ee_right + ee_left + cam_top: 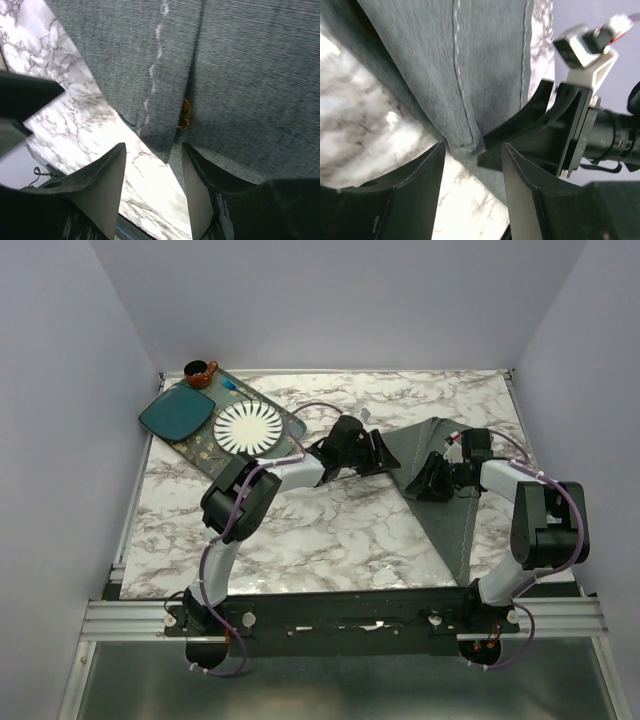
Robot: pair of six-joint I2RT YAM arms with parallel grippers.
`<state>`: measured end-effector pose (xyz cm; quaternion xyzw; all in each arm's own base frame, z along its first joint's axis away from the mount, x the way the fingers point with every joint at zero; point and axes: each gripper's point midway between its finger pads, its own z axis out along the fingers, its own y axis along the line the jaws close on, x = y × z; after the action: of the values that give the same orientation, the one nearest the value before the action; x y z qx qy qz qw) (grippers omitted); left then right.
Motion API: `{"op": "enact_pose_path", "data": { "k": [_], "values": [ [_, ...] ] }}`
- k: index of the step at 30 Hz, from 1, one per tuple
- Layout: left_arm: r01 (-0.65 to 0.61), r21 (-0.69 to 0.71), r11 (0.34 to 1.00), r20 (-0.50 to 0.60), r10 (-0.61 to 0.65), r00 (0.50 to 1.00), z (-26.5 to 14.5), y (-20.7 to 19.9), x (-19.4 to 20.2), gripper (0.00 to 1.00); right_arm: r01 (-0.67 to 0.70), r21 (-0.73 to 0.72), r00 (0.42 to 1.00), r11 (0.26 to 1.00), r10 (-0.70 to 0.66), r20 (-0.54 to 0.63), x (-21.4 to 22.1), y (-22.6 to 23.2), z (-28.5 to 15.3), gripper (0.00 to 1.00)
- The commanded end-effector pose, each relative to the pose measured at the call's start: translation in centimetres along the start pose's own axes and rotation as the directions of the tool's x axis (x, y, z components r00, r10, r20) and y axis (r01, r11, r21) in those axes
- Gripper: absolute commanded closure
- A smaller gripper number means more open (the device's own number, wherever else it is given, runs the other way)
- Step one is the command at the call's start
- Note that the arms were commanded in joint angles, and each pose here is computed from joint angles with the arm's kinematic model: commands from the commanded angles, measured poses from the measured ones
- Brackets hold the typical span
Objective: Fold the napkin, place the utensils inside, and roll it up
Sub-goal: Fold the napkin
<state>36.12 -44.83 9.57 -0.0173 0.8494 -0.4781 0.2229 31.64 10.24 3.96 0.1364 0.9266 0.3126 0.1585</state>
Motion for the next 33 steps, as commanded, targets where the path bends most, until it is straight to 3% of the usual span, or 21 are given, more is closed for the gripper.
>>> {"op": "enact_pose_path", "data": {
  "k": [1, 6, 15, 25, 33],
  "values": [
    [0.017, 0.092, 0.996, 0.074, -0.024, 0.997, -0.1, -1.3, -4.4, 0.48, 0.021, -0.058, 1.0, 0.998, -0.022, -0.012, 0.3, 0.9, 0.6, 0.46],
    [0.035, 0.105, 0.994, 0.101, -0.046, 0.994, 0.8, -0.6, -7.3, 0.48, 0.014, -0.052, 1.0, 0.999, -0.015, -0.016, 0.7, 0.7, 0.7, 0.5],
    [0.041, 0.191, 0.981, 0.081, -0.057, 0.995, 1.8, -1.2, -7.4, 0.56, 0.01, -0.037, 1.0, 0.999, -0.011, -0.019, 0.7, 0.2, 1.1, 0.56],
    [0.014, 0.205, 0.979, 0.054, -0.026, 0.998, 0.7, -1.5, -6.2, 0.57, 0.076, 0.033, 0.996, 0.997, -0.078, 0.046, -2.2, 0.6, -0.3, 0.81],
    [-0.019, 0.181, 0.983, 0.031, 0.013, 0.999, -1.4, -1.4, -4.1, 0.6, 0.133, 0.096, 0.986, 0.987, -0.141, 0.087, -4.2, 0.6, -1.2, 0.89]
  ]
}}
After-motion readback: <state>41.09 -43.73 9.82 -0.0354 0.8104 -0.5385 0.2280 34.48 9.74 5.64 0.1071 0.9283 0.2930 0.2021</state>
